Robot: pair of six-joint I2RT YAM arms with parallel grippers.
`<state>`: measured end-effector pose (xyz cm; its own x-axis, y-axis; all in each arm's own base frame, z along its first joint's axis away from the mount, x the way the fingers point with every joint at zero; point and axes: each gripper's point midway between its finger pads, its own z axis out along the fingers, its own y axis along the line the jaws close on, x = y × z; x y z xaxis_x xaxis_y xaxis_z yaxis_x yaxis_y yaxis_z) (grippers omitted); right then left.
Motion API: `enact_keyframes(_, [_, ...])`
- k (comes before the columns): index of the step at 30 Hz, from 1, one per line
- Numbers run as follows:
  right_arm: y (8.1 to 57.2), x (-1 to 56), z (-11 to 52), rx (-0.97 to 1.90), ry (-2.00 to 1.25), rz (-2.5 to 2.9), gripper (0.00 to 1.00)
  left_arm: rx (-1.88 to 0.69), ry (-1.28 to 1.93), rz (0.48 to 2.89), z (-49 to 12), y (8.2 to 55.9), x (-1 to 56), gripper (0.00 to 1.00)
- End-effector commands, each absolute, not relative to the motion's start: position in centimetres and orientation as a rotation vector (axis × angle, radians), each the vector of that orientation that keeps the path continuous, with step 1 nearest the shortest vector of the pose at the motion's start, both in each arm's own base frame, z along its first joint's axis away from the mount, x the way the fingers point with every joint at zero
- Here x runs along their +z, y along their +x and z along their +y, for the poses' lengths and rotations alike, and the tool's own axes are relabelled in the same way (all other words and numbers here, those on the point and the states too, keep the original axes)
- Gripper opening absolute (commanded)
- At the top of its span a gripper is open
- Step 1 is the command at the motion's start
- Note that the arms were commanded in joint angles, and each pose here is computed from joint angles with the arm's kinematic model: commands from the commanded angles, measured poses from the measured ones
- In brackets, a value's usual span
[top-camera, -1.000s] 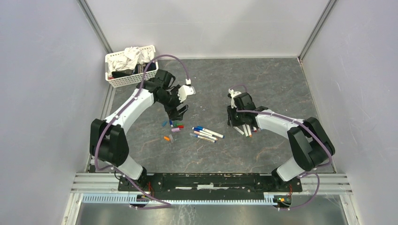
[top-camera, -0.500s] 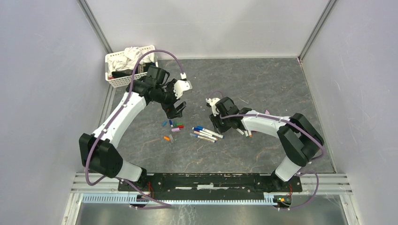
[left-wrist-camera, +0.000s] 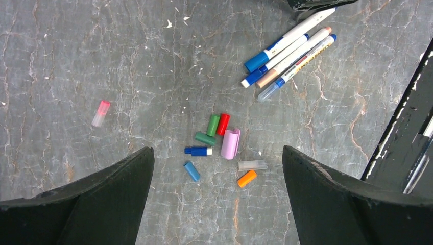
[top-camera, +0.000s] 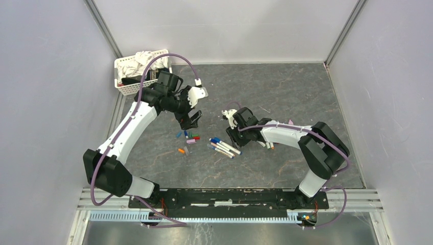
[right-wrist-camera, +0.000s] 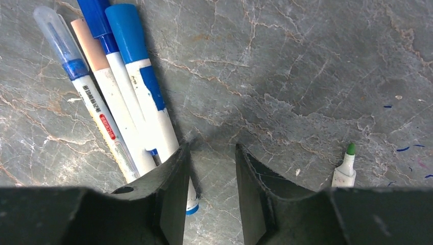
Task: Open the pen caps
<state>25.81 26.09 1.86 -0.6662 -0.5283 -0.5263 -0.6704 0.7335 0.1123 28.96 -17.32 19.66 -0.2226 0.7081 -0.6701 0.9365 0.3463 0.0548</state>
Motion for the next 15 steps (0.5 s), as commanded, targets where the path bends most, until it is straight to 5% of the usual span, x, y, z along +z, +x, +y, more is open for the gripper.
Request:
enact_keyframes(1, [27.6, 5.4, 27.0, 0.399, -0.883, 2.36, 0.44, -0.523, 1.4, 1.98, -17.8, 28.8, 21.3, 1.0])
enact_keyframes(15, [25.0, 3.3, 28.9, 0.443, -0.993, 2.374, 0.44, -0.507, 1.31, 1.941, -18.3, 29.6, 24.2, 1.0])
